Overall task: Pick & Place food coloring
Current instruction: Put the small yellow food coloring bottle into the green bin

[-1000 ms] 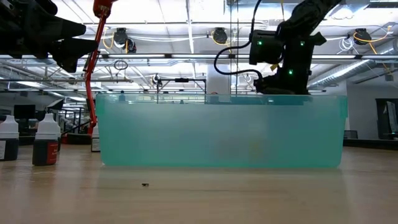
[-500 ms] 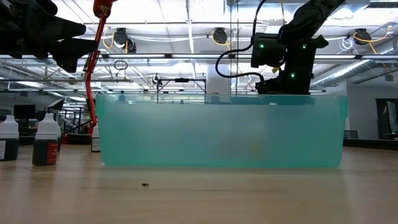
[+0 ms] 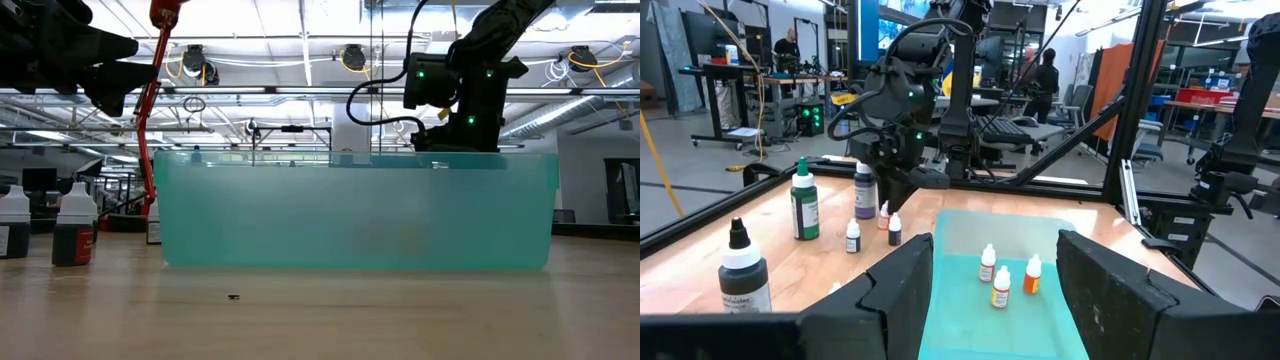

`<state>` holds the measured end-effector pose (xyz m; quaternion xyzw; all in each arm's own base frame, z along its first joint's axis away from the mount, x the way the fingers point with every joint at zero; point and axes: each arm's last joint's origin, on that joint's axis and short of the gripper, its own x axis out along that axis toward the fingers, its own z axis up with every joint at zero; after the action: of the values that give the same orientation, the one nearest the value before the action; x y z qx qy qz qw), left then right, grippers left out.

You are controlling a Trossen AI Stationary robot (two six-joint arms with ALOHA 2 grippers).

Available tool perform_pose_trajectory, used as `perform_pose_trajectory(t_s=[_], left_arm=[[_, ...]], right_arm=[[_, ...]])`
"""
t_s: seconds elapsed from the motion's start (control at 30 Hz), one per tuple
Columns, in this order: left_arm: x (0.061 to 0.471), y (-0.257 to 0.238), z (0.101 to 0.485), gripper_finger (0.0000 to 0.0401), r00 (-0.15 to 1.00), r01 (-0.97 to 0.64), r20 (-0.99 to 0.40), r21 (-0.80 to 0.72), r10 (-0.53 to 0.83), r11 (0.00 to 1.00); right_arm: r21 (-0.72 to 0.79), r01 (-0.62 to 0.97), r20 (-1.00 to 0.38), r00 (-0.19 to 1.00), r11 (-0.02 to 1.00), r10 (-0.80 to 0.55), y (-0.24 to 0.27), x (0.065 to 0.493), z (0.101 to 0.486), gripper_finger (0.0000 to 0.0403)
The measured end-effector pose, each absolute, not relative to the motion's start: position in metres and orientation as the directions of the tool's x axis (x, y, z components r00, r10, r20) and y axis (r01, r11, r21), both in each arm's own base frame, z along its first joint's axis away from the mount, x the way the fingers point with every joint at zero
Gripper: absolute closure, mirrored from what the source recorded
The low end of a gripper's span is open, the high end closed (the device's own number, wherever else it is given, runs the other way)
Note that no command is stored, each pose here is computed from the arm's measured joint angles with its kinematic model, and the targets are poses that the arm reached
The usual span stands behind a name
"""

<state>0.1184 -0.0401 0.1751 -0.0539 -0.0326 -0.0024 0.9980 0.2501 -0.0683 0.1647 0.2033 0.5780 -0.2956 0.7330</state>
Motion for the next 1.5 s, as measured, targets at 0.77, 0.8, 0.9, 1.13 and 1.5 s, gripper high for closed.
perform_pose_trajectory(t_s=[0.77, 0.8, 0.9, 1.13, 1.5], left_arm=[[0.118, -0.04, 0.175, 0.0187, 0.998, 0.009, 0.066, -0.108, -0.002, 0.994], [0.118, -0.04, 0.175, 0.0187, 0.998, 0.009, 0.065, -0.107, -0.002, 0.994], [0.118, -0.04, 0.175, 0.0187, 0.998, 0.009, 0.066, -0.107, -0.002, 0.994], [0.118, -0.04, 0.175, 0.0187, 0.998, 0.008, 0.066, -0.108, -0.001, 0.994], [0.118, -0.04, 0.175, 0.0187, 0.998, 0.009, 0.066, -0.108, -0.002, 0.994]], right_arm=[[0.022, 0.571, -0.878, 0.403, 0.821, -0.257, -0.011, 0.249, 0.219, 0.0363], [0.03, 0.553, -0.866, 0.43, 0.833, -0.254, -0.003, 0.249, 0.225, 0.0363], [0.057, 0.492, -0.831, 0.506, 0.869, -0.232, 0.02, 0.25, 0.242, 0.0363], [0.131, 0.381, -0.775, 0.615, 0.915, -0.145, 0.071, 0.258, 0.271, 0.0363], [0.106, 0.293, -0.914, 0.405, 0.95, -0.023, 0.118, 0.302, 0.247, 0.0363]])
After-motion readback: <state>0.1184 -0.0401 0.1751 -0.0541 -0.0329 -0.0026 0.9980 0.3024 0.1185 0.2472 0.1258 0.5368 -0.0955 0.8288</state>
